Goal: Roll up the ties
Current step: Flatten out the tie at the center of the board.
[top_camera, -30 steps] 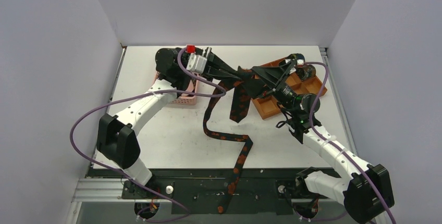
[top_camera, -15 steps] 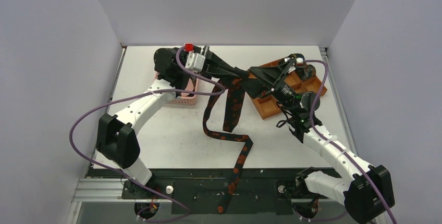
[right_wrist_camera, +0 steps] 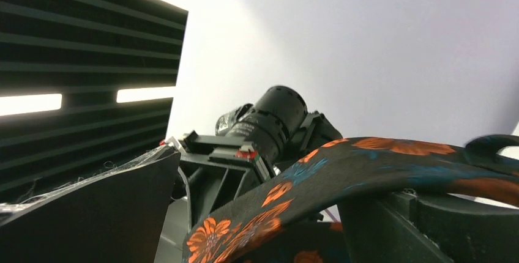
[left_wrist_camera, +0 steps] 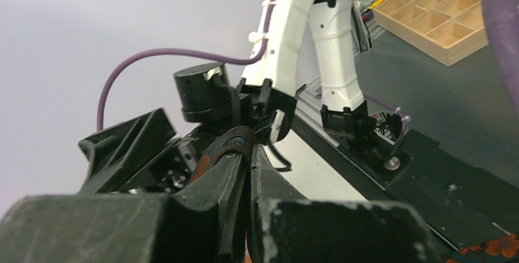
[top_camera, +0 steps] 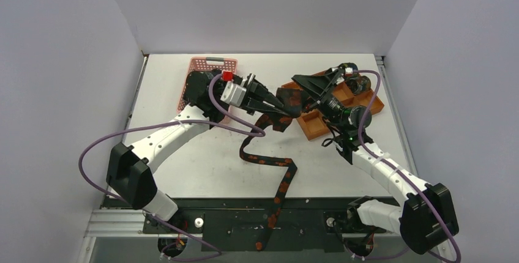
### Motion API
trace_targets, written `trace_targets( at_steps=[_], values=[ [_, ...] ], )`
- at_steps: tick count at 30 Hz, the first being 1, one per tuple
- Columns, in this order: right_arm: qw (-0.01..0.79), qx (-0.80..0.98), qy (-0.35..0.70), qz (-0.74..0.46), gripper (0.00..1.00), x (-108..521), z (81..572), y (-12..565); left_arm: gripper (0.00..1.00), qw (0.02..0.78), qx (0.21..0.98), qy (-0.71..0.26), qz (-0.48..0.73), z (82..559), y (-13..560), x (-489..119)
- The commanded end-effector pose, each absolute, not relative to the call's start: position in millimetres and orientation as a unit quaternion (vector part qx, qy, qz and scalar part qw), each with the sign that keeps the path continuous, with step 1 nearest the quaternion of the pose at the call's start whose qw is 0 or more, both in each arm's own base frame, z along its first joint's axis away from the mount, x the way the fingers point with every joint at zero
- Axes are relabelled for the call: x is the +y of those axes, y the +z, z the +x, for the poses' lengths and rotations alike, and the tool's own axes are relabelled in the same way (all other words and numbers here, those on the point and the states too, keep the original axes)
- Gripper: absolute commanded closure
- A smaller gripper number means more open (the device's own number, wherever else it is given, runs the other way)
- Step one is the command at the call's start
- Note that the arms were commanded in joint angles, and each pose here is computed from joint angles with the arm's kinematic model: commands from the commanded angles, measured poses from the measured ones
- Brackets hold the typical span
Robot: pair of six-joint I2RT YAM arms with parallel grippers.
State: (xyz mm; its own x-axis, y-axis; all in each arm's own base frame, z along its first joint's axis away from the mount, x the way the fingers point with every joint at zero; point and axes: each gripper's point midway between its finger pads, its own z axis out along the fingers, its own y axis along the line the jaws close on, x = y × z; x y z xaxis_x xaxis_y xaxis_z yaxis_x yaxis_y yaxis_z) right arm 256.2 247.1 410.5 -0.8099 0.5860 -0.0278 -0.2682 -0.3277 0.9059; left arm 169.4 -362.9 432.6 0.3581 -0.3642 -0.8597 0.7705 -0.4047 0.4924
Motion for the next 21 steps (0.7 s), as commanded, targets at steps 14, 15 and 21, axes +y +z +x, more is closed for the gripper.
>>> trace_targets(
  at_steps=[14, 15, 21],
  values=[
    [0.3, 0.478, 0.815, 0.13, 0.44, 243.3, 274.3, 430.0, 1.0, 0.505, 0.147, -0.573, 0.629, 105.0, 419.9, -346.0],
    [0.309, 0.481, 0.81, 0.132, 0.45, 242.1, 277.7, 427.5, 1.0, 0.501, 0.152, -0.578, 0.626, 99.6, 414.5, -344.7],
    [0.357, 0.499, 0.775, 0.149, 0.51, 227.5, 297.3, 412.0, 1.0, 0.486, 0.204, -0.591, 0.611, 75.0, 374.4, -337.9]
  ],
)
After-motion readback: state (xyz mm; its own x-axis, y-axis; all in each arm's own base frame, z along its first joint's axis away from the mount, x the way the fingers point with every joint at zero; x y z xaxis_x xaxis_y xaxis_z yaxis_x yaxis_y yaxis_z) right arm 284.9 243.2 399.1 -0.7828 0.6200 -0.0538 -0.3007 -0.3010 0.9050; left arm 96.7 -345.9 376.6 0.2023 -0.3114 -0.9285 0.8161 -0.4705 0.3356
